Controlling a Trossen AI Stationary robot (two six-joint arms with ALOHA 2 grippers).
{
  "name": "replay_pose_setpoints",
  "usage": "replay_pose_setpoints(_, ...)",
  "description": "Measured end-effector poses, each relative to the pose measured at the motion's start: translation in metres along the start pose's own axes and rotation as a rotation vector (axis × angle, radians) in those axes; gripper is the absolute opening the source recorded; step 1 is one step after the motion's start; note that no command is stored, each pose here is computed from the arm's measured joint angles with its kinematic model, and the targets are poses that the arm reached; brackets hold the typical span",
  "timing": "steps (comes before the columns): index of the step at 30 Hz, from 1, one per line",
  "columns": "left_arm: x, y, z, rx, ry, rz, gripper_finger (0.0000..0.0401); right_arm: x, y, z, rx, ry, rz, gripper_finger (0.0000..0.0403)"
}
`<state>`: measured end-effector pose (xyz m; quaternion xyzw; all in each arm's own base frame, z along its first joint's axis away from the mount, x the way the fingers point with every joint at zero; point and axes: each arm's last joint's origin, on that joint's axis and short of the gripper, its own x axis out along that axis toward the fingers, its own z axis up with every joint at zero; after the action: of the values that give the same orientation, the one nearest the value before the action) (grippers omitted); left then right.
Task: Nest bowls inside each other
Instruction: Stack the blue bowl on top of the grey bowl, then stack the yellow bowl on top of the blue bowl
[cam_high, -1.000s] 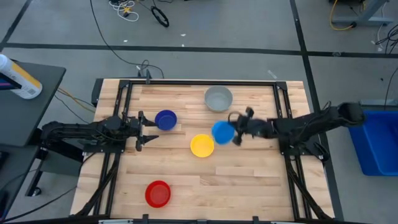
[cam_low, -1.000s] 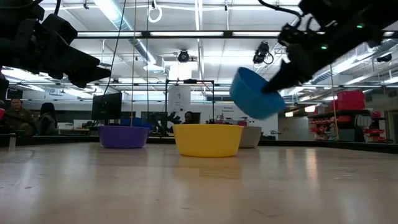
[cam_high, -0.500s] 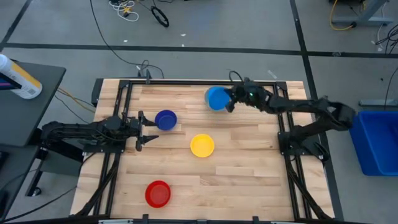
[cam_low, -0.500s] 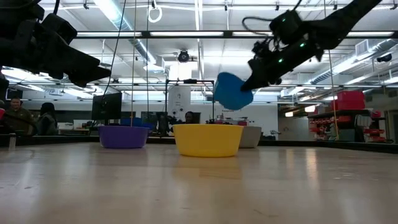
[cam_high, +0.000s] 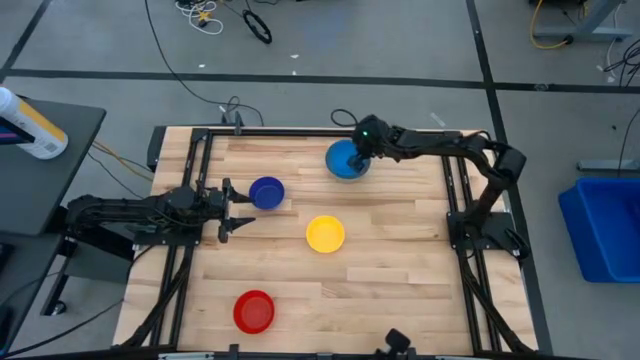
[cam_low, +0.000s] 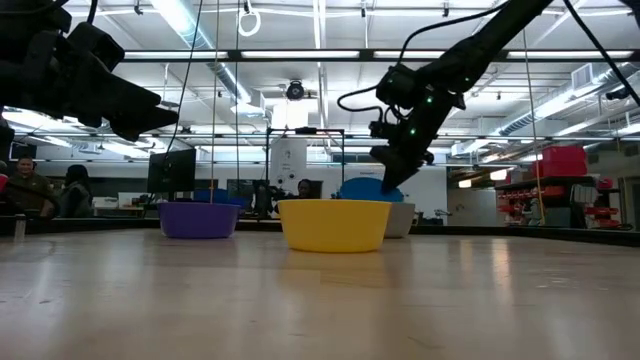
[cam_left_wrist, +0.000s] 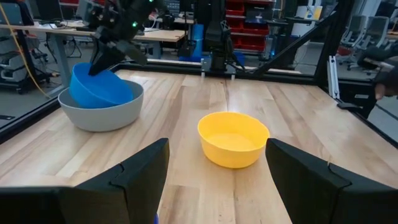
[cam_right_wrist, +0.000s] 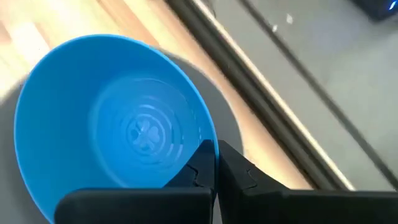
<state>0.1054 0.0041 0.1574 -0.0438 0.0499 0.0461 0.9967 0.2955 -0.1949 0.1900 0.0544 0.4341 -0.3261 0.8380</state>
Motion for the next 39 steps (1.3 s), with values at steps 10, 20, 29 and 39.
replay_pose_setpoints(10, 0.000, 0.000, 0.000, -0.004, 0.000, 0.000, 0.0273, -0.003, -0.009, -0.012, 0.028, 0.190, 0.132, 0.0003)
replay_pose_setpoints(20, 0.000, 0.000, 0.000, -0.007, 0.000, -0.001, 0.0273, -0.002, -0.007, -0.005, 0.013, 0.115, 0.182, 0.0096)
replay_pose_setpoints(29, 0.000, 0.000, 0.000, -0.003, 0.000, 0.000, 0.0273, -0.006, 0.014, 0.007, -0.031, -0.003, 0.232, 0.0151)
replay_pose_setpoints(39, 0.000, 0.000, 0.000, -0.003, 0.000, 0.000, 0.0273, -0.049, 0.110, 0.011, -0.190, 0.044, 0.448, 0.0178)
